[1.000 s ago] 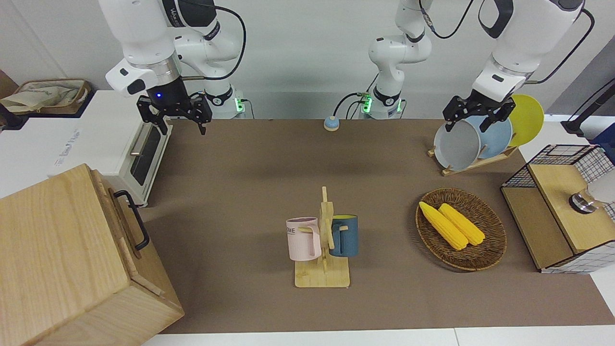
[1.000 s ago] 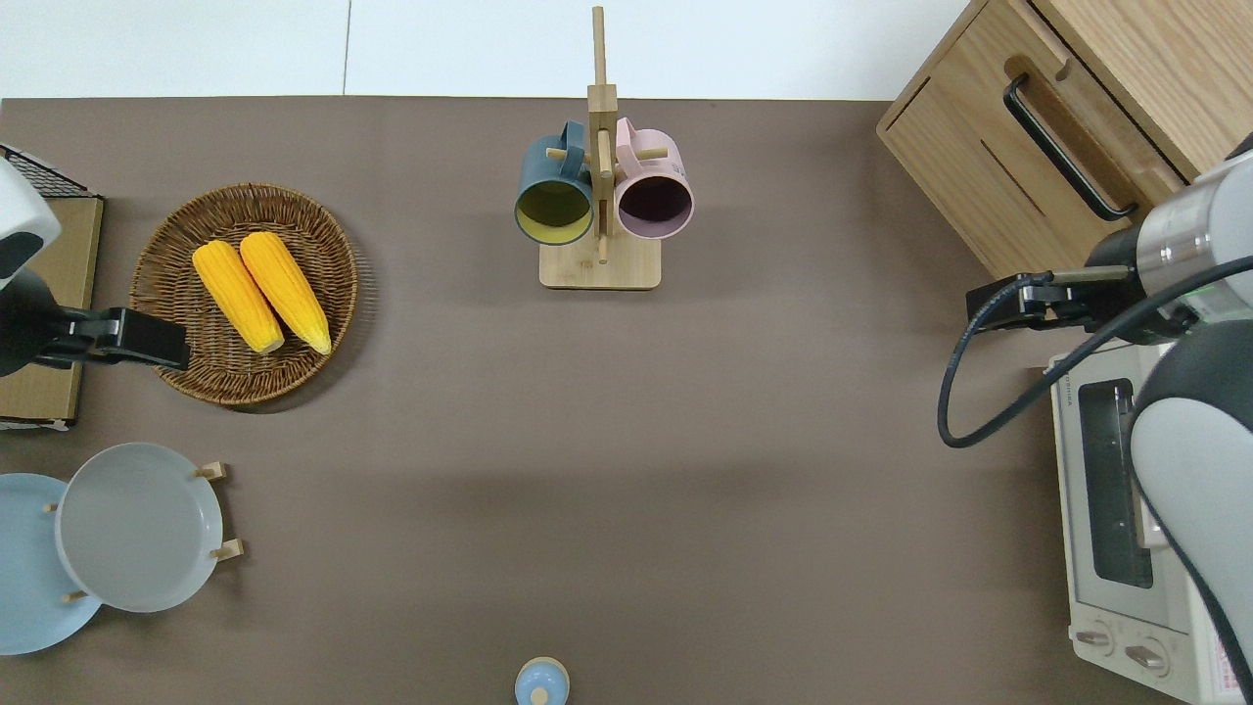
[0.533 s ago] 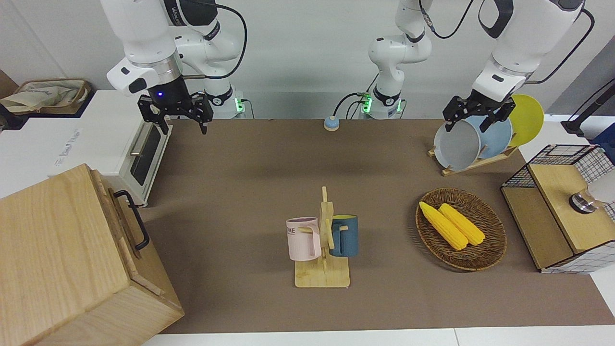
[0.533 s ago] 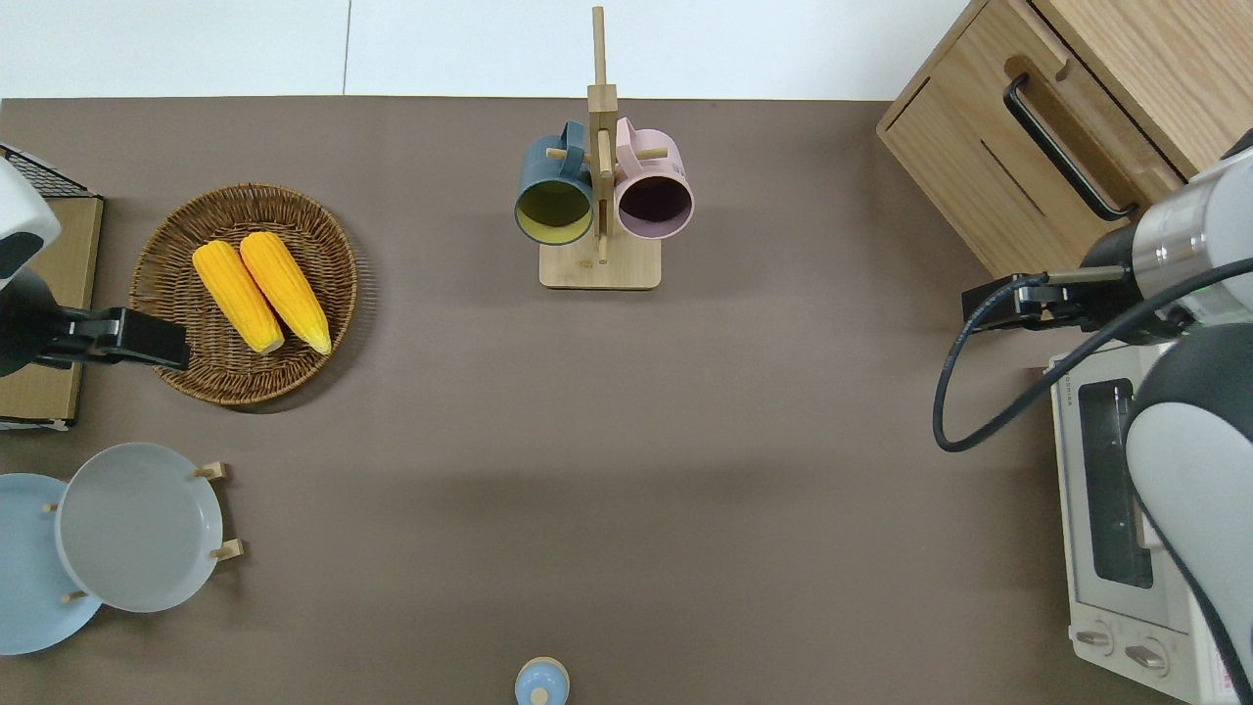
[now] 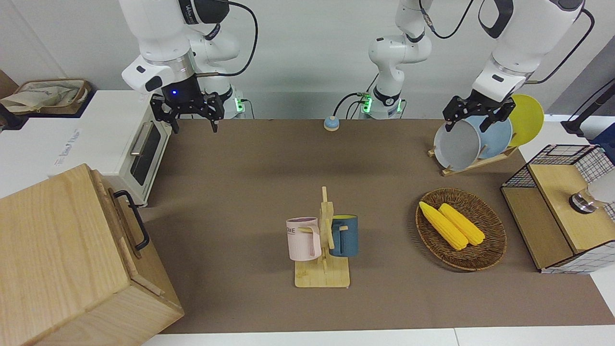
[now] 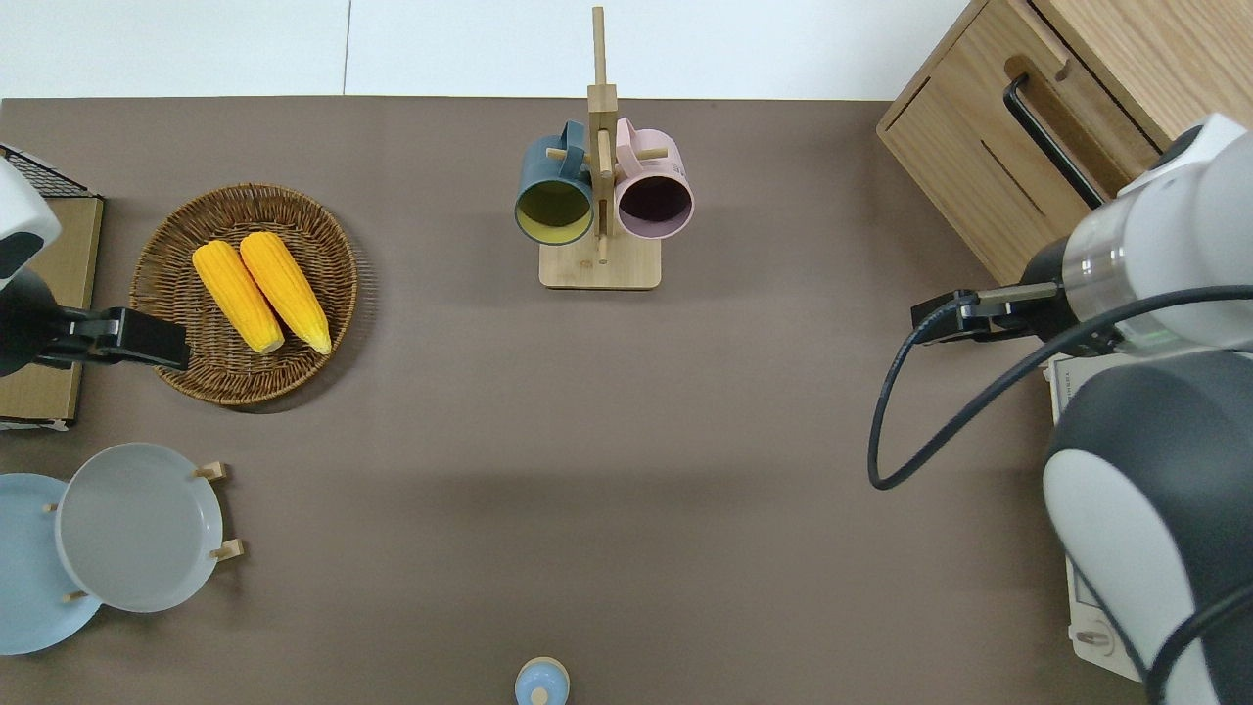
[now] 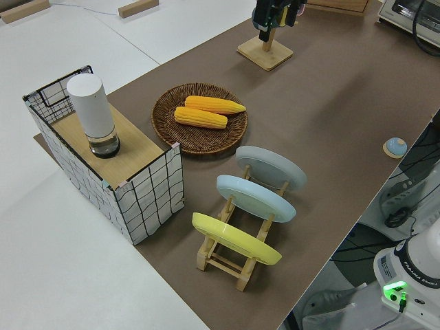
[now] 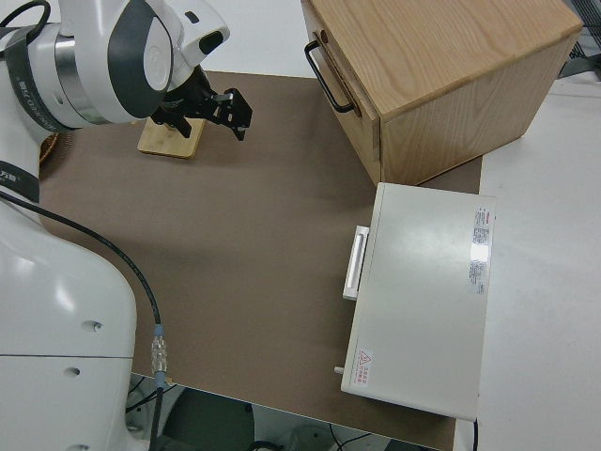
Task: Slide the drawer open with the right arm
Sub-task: 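Reach the right gripper up toward the black drawer handle, then close the right gripper around the black bar handle, then pull the handle toward the robot with the right gripper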
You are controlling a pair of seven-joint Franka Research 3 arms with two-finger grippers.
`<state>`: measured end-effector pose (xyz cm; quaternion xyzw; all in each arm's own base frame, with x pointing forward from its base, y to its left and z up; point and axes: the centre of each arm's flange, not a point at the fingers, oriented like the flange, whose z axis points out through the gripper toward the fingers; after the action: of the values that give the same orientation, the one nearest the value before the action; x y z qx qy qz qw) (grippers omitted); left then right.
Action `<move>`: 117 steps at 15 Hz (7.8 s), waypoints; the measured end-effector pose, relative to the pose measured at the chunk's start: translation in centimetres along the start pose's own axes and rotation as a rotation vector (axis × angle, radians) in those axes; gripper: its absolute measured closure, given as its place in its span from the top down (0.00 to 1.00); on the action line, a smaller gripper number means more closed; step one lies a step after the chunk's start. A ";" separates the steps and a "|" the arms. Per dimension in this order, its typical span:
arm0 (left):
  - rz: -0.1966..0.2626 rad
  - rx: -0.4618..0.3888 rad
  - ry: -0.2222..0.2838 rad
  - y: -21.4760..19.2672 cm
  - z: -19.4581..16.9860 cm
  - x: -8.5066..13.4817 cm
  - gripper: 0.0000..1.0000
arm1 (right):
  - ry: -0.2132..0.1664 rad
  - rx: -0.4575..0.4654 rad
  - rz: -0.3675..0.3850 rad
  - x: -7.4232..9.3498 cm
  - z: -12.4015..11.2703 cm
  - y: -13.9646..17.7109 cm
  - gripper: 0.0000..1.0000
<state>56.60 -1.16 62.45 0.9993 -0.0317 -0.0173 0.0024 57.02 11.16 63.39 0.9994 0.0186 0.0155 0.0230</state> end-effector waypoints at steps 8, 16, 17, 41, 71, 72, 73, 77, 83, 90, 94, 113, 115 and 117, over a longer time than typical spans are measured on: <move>0.000 0.000 0.000 0.0 0.0 0.0 1.00 | 0.058 -0.293 -0.083 -1.8 -0.8 -6.7 1.00; 0.000 0.000 0.000 0.0 0.0 0.0 1.00 | 0.110 -0.601 -0.188 -2.5 0.5 -10.5 1.00; 0.000 0.000 0.000 0.0 0.0 0.0 1.00 | 0.106 -0.644 -0.197 -2.2 1.4 -10.5 1.00; 0.000 0.000 0.000 0.0 0.0 0.0 1.00 | 0.197 -1.305 -0.364 5.7 17.4 -7.1 1.00; 0.000 0.000 0.000 0.0 0.0 0.0 1.00 | 0.367 -1.452 -0.516 10.9 23.6 0.5 0.61; 0.000 0.000 0.000 0.0 0.0 0.0 1.00 | 0.373 -1.440 -0.524 11.0 23.6 0.7 0.50; 0.000 0.000 0.000 0.0 0.0 0.0 1.00 | 0.376 -1.434 -0.527 11.1 23.7 1.0 0.41; 0.000 0.000 0.000 0.0 0.0 0.0 1.00 | 0.382 -1.432 -0.532 11.2 23.6 1.1 0.26; 0.000 0.000 0.000 0.0 0.0 0.0 1.00 | 0.383 -1.429 -0.534 11.1 23.9 1.0 0.19; 0.000 0.000 0.000 0.0 0.0 0.0 1.00 | 0.365 -1.453 -0.519 10.3 24.1 -1.2 0.19; 0.000 0.000 0.000 0.0 0.0 0.0 1.00 | 0.339 -1.457 -0.487 9.2 23.9 -4.2 0.19; 0.000 0.000 0.000 0.0 0.0 0.0 1.00 | 0.268 -1.449 -0.455 0.6 22.3 -20.7 0.19; 0.000 0.000 0.000 0.0 0.0 0.0 1.00 | 0.266 -1.459 -0.458 -0.3 22.3 -21.9 0.19; 0.000 0.000 0.000 0.0 0.0 0.0 1.00 | 0.262 -1.461 -0.456 -0.5 22.4 -22.1 0.19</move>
<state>56.60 -1.16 62.45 0.9993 -0.0317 -0.0173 0.0024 56.47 32.16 40.01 0.6921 0.2116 0.1367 0.6764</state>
